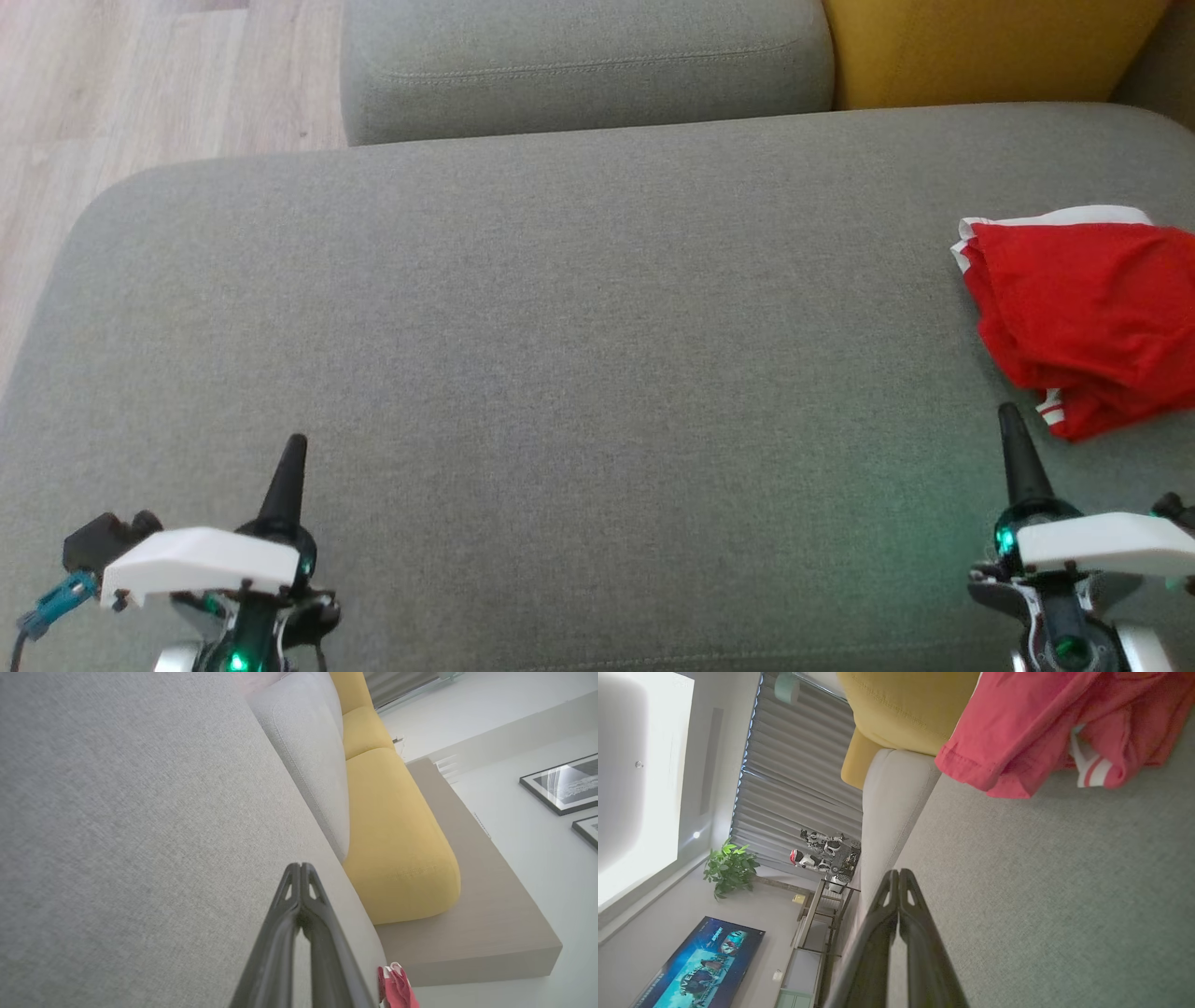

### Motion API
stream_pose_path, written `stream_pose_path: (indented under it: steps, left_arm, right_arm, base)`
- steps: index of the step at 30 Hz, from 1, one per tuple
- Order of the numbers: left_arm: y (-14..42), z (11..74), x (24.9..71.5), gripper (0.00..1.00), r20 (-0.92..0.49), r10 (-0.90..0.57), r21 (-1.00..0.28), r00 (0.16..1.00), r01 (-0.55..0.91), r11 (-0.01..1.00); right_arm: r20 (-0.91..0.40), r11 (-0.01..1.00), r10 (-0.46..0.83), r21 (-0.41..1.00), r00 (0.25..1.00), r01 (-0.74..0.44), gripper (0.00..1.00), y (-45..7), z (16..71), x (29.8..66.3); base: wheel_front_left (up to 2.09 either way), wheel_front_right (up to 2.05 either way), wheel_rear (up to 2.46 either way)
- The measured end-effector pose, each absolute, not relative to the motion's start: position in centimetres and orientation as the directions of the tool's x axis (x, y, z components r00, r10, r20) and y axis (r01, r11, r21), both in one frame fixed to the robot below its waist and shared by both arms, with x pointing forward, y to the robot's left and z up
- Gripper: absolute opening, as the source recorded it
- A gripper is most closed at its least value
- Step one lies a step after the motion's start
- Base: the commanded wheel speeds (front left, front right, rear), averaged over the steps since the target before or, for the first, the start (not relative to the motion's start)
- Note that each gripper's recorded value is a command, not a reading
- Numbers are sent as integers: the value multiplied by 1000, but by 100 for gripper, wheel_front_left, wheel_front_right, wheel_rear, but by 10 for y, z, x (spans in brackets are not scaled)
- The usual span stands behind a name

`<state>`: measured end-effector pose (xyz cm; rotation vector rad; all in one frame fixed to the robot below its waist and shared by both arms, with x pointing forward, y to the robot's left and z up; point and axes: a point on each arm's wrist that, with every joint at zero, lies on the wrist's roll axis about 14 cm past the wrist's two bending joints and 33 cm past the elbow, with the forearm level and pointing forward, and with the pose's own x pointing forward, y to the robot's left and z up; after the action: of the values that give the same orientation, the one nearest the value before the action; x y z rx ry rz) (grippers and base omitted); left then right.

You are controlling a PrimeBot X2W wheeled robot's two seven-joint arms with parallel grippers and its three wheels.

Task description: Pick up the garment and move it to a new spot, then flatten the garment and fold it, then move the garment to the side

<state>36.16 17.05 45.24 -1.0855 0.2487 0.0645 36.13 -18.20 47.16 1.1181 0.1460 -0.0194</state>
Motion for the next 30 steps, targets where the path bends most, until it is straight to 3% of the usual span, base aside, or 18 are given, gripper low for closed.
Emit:
stream_pose_path:
  steps: [30]
  left_arm:
    - [183,470,371,0,-135,-47,-986,990,-129,109]
  right_arm:
    - [-99,89,-10,991,995,99,0,-200,475,369]
  base:
    - [0,0,0]
